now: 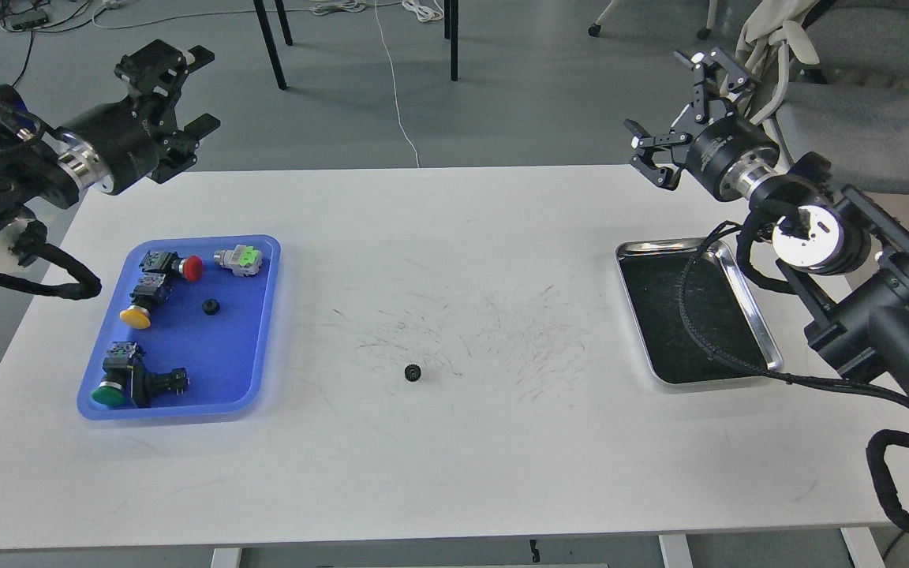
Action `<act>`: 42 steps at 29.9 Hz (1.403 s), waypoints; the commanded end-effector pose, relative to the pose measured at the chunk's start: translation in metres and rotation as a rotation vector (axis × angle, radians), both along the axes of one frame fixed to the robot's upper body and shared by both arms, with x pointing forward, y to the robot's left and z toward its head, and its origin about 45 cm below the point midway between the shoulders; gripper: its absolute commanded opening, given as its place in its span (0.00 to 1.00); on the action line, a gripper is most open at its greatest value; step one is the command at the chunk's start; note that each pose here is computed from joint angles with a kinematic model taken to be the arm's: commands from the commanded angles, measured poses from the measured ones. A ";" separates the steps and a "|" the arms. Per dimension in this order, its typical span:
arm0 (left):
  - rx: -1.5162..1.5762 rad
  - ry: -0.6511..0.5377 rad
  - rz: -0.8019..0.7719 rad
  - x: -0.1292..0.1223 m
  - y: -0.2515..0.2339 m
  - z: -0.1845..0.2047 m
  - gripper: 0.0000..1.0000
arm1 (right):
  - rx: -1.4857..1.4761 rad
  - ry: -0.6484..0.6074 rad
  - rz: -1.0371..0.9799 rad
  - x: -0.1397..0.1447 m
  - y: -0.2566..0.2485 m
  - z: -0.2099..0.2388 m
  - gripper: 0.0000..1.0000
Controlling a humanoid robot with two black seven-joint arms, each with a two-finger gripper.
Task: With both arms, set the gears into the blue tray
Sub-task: 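Lift and retract the right gripper back over the metal tray, then reach the left gripper to the black part and grasp it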
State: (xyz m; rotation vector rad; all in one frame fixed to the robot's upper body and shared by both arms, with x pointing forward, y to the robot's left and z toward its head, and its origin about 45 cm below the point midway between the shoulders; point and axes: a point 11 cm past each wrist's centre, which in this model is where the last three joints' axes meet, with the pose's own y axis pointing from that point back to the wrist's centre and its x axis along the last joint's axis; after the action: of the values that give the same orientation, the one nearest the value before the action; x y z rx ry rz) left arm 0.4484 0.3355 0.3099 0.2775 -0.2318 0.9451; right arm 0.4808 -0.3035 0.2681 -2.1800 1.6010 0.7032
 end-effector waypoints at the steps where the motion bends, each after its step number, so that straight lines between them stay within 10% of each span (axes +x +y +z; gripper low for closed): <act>1: 0.167 -0.070 -0.123 -0.026 -0.014 0.018 0.98 | 0.079 -0.023 -0.051 -0.005 -0.025 0.002 0.96; 22: 1.080 -0.499 -0.599 -0.100 -0.108 -0.082 0.98 | 0.284 -0.003 -0.146 -0.039 -0.065 -0.050 0.97; 42: 1.215 -0.457 -0.638 -0.140 -0.144 -0.193 0.96 | 0.280 0.017 -0.205 -0.069 -0.091 -0.083 0.97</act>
State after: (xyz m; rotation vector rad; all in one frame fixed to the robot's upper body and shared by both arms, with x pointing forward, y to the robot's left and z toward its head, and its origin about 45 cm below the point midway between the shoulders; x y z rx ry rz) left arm 0.3100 0.1888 0.1232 0.9983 -1.2231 0.1218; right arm 0.4121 -0.3944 0.1845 -1.7916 1.5985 0.8340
